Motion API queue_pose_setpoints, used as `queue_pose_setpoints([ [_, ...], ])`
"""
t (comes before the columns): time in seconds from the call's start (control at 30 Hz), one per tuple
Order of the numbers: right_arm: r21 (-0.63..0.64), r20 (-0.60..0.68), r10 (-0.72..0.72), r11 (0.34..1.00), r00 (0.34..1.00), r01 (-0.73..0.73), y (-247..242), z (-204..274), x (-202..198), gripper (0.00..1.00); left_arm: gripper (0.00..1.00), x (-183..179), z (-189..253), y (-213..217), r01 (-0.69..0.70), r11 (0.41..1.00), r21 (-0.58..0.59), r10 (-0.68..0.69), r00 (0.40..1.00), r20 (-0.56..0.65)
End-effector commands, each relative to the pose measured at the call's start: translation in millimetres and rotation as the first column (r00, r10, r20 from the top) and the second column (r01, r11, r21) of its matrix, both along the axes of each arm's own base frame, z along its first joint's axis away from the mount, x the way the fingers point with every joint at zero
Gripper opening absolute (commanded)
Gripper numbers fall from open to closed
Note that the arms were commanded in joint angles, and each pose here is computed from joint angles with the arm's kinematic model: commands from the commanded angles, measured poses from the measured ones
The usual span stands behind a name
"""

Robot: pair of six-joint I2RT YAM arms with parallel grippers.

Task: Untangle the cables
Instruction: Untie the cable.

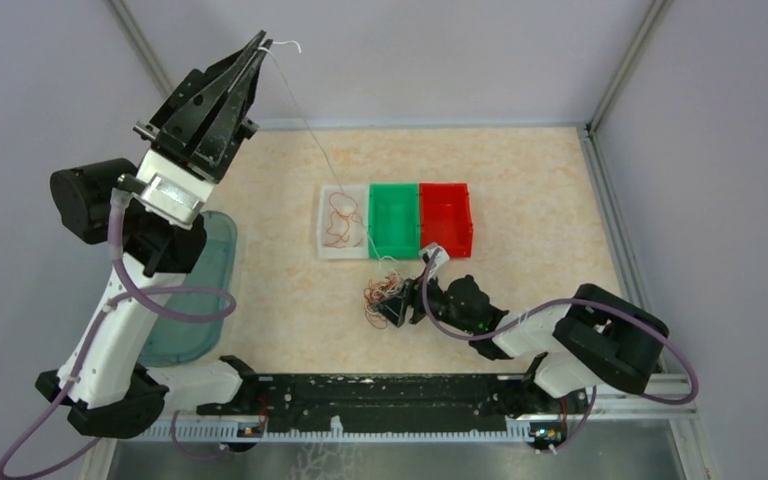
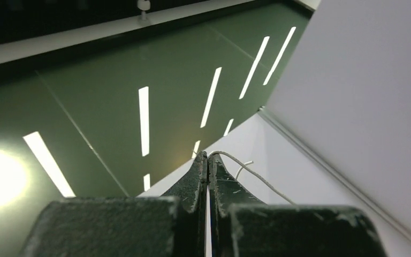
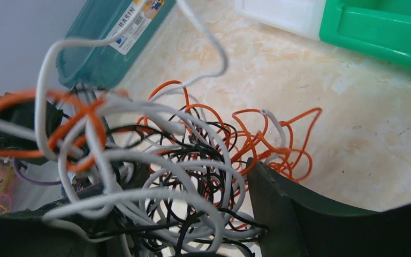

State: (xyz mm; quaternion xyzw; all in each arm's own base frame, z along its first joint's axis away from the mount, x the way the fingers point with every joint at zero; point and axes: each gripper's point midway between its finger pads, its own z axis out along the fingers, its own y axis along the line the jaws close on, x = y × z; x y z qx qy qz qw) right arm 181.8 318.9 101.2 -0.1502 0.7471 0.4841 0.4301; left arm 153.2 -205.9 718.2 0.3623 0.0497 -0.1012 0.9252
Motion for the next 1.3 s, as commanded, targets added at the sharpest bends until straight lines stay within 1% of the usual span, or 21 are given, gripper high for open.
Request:
queue_pose_setpoints([
  [0.0,-0.029,0.032,-0.007,1.000,0.999,0.008,-4.9,0.4,-1.3,0.68,0.00,-33.9,41.6,45.2,-0.077,0.975,-0.208,0.114,0.979,0.170],
  [0.03,-0.034,0.035,-0.012,0.999,0.999,0.013,-6.7,1.3,-1.0,0.69,0.00,-35.4,40.3,42.8,-0.057,0.979,-0.193,0.090,0.982,0.164],
  [0.13,-0.041,0.076,-0.024,0.999,0.997,0.027,-11.2,14.8,1.2,0.73,0.00,-25.1,16.1,18.5,0.000,0.999,-0.033,0.001,0.999,0.039],
  [0.17,-0.040,0.092,-0.020,0.999,0.996,0.024,-11.7,21.7,0.9,0.74,0.00,-25.5,2.7,9.2,0.035,0.999,0.027,-0.035,0.999,0.012],
  [0.23,-0.035,0.119,-0.012,0.999,0.993,0.016,-12.4,37.3,0.0,0.76,0.00,-25.4,-24.6,-3.4,0.090,0.990,0.111,-0.085,0.995,-0.048],
  [0.33,-0.030,0.154,0.018,0.999,0.988,-0.014,-12.0,60.9,-4.2,0.77,0.00,-22.4,-58.0,-15.3,0.132,0.973,0.188,-0.113,0.988,-0.107],
  [0.47,-0.056,0.170,0.029,0.998,0.985,-0.020,-17.9,72.5,-7.6,0.76,0.00,-15.5,-66.9,-16.2,0.121,0.974,0.190,-0.095,0.986,-0.138],
  [0.63,-0.091,0.179,-0.019,0.995,0.984,0.036,-24.5,70.7,1.1,0.71,0.00,-18.8,-64.6,-15.2,0.131,0.973,0.189,-0.106,0.985,-0.137],
  [0.8,-0.091,0.181,0.013,0.996,0.983,0.004,-10.6,71.6,4.6,0.71,0.00,-19.5,-63.2,-14.5,0.132,0.974,0.185,-0.107,0.985,-0.139],
  [1.07,-0.075,0.172,0.092,0.994,0.981,-0.080,6.1,70.4,-3.0,0.69,0.00,-21.9,-55.4,-12.4,0.118,0.977,0.179,-0.099,0.989,-0.109],
  [1.2,-0.083,0.165,0.100,0.993,0.981,-0.087,5.6,66.7,-5.9,0.69,0.00,-21.5,-52.8,-12.7,0.107,0.978,0.181,-0.092,0.992,-0.090],
  [1.27,-0.104,0.151,0.074,0.993,0.986,-0.058,1.0,64.6,-3.1,0.68,0.00,-20.1,-52.5,-13.6,0.097,0.978,0.183,-0.084,0.993,-0.078],
])
